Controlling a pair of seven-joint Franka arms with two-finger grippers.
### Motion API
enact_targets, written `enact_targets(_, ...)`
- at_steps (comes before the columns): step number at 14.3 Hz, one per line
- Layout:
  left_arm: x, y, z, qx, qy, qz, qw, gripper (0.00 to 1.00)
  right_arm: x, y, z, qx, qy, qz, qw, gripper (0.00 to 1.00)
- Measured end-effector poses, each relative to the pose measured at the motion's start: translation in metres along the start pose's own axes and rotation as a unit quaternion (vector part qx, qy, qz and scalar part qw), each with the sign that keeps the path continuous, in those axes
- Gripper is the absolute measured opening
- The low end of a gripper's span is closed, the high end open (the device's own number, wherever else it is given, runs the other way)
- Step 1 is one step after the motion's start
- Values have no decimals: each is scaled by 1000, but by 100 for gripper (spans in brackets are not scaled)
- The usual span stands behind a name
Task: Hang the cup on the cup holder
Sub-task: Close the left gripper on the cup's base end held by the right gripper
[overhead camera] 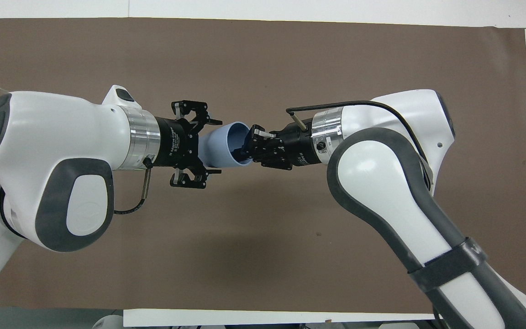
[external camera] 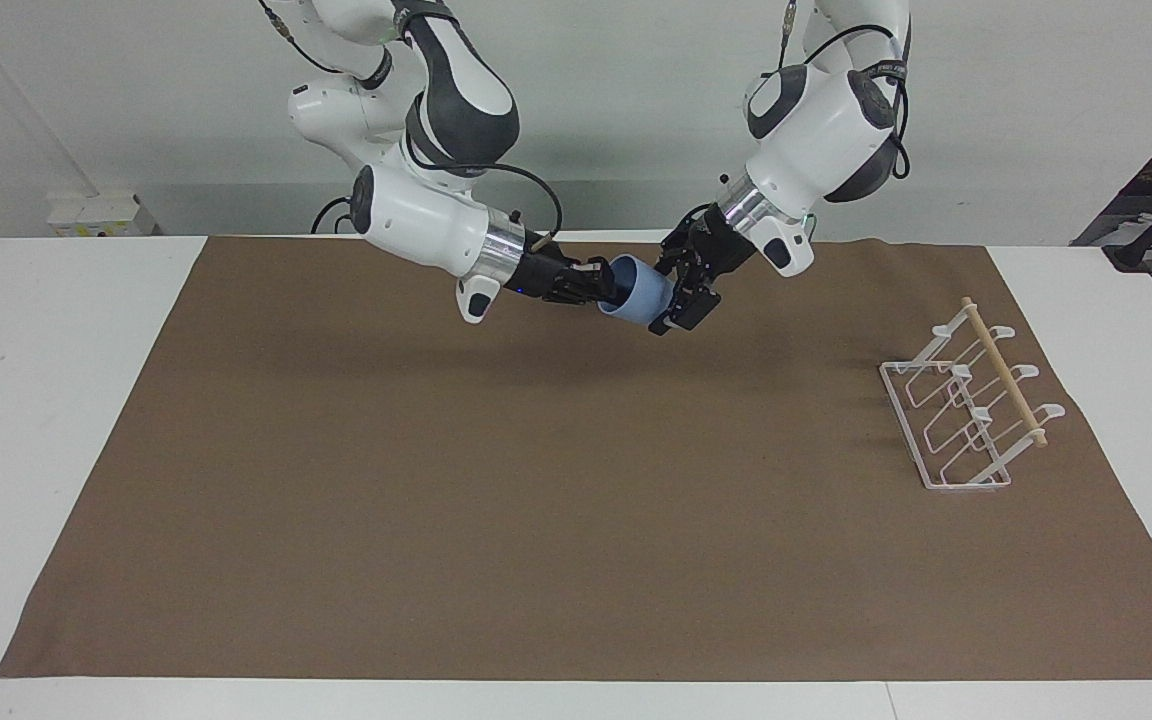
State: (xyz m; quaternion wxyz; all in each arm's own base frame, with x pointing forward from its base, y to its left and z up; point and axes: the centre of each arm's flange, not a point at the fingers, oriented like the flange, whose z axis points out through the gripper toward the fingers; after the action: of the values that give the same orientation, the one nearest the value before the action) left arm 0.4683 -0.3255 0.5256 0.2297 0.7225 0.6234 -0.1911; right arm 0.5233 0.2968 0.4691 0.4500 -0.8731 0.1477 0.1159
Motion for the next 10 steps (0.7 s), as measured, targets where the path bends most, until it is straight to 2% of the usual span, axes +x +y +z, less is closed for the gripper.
enact_targets(1, 0, 1, 0, -1, -4, -5, 1000, 79, 1, 0, -2, 0, 2, 3, 1000, 4)
enact_targets(6, 0, 1, 0, -1, -6, -6, 1000, 79, 1, 0, -2, 0, 2, 5, 1000, 5)
enact_targets(7, 0, 0, 0, -1, -7, -7, 1000, 79, 1, 0, -3, 0, 3, 4, 1000, 10)
enact_targets(10, -3, 0, 0, 0, -12, -8, 1000, 79, 7, 3, -12, 2, 11, 7, 1000, 44)
